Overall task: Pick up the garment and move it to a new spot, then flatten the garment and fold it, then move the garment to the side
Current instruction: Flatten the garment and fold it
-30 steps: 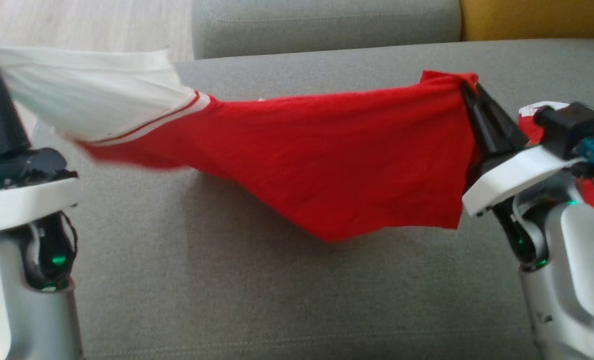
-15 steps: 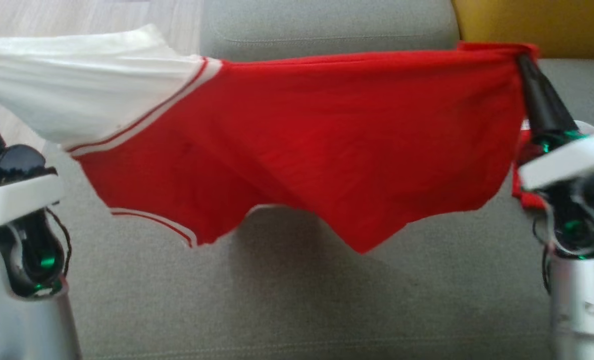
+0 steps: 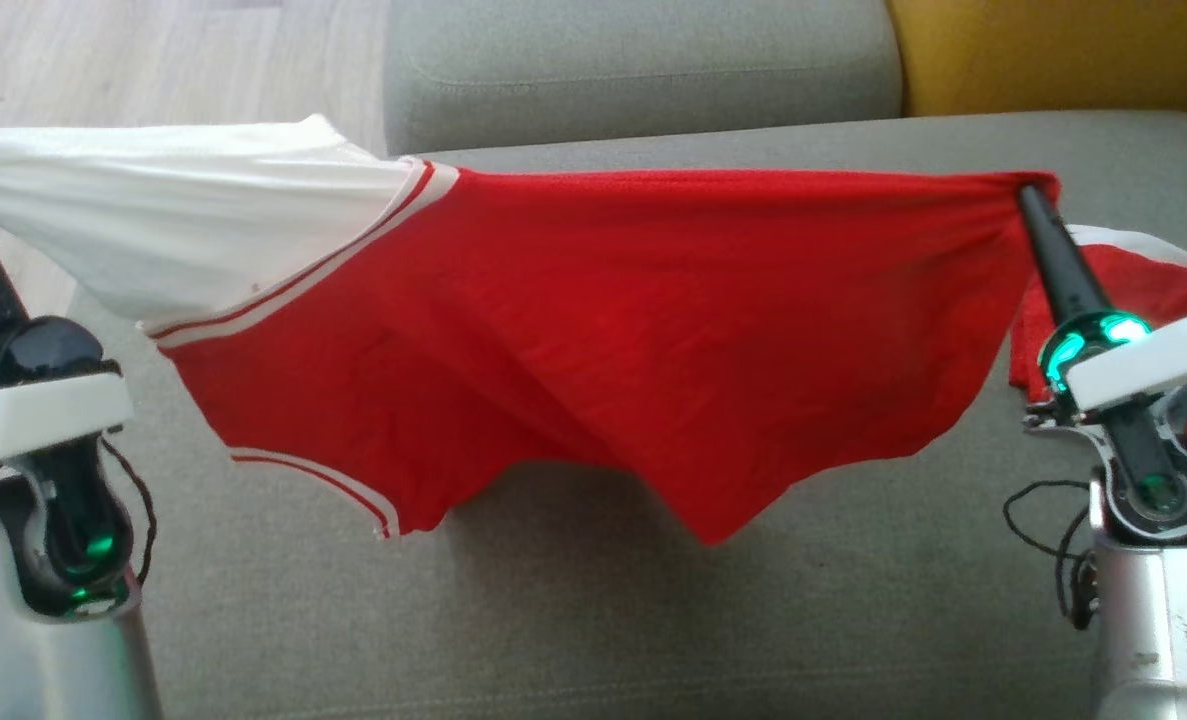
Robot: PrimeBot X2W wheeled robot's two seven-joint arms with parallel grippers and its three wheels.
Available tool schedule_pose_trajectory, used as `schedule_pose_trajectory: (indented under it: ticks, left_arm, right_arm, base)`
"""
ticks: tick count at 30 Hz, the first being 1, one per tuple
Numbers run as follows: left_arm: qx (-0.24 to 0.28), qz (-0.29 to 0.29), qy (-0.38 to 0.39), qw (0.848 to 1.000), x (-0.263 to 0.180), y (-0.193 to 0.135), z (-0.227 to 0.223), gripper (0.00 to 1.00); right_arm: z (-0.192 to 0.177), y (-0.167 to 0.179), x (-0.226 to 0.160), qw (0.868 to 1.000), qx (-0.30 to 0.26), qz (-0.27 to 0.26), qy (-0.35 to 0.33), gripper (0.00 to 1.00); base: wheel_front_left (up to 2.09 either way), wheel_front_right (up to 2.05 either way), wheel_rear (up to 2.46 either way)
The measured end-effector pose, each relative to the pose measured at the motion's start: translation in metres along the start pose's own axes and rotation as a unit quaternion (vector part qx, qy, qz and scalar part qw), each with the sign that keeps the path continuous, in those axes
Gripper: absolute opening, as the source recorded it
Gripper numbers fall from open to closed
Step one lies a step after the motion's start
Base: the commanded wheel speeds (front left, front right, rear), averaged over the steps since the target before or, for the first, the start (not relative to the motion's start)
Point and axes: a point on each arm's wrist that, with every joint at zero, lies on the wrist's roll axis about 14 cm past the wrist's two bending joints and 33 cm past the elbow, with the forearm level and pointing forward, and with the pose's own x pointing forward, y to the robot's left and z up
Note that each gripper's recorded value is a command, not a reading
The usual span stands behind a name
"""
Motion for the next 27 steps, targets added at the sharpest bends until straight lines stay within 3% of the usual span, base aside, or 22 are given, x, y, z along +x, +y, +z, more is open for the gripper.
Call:
schedule_pose_trajectory:
  ticks: [8, 14, 17, 21, 27]
  left_arm:
    - [-0.017, -0.027, 0.055, 0.998, 0.028, -0.011, -0.032, 0.00]
    - [-0.023, -0.084, 0.099, 0.991, 0.109, -0.033, -0.070, 0.00]
    - [0.004, -0.110, 0.113, 0.988, 0.151, -0.040, -0.098, 0.00]
    - [0.013, -0.116, 0.110, 0.987, 0.197, -0.045, -0.137, 0.00]
    - [0.035, -0.112, -0.003, 0.993, 0.259, -0.049, -0.137, 0.00]
  right_arm:
    - [-0.013, 0.000, 0.032, 0.998, -0.046, -0.002, 0.042, 0.00]
    - [-0.013, 0.005, 0.118, 0.992, -0.098, -0.002, 0.082, 0.00]
    - [-0.012, 0.002, 0.169, 0.988, -0.121, -0.011, 0.095, 0.00]
    - [0.005, 0.005, 0.232, 0.988, -0.147, -0.011, 0.050, 0.00]
    - [0.028, 0.019, 0.291, 0.981, -0.178, 0.025, -0.078, 0.00]
  base:
    - [0.00, 0.00, 0.00]
    - [0.00, 0.00, 0.00]
    - [0.00, 0.00, 0.00]
    - [0.00, 0.00, 0.00]
    - [0.00, 0.00, 0.00]
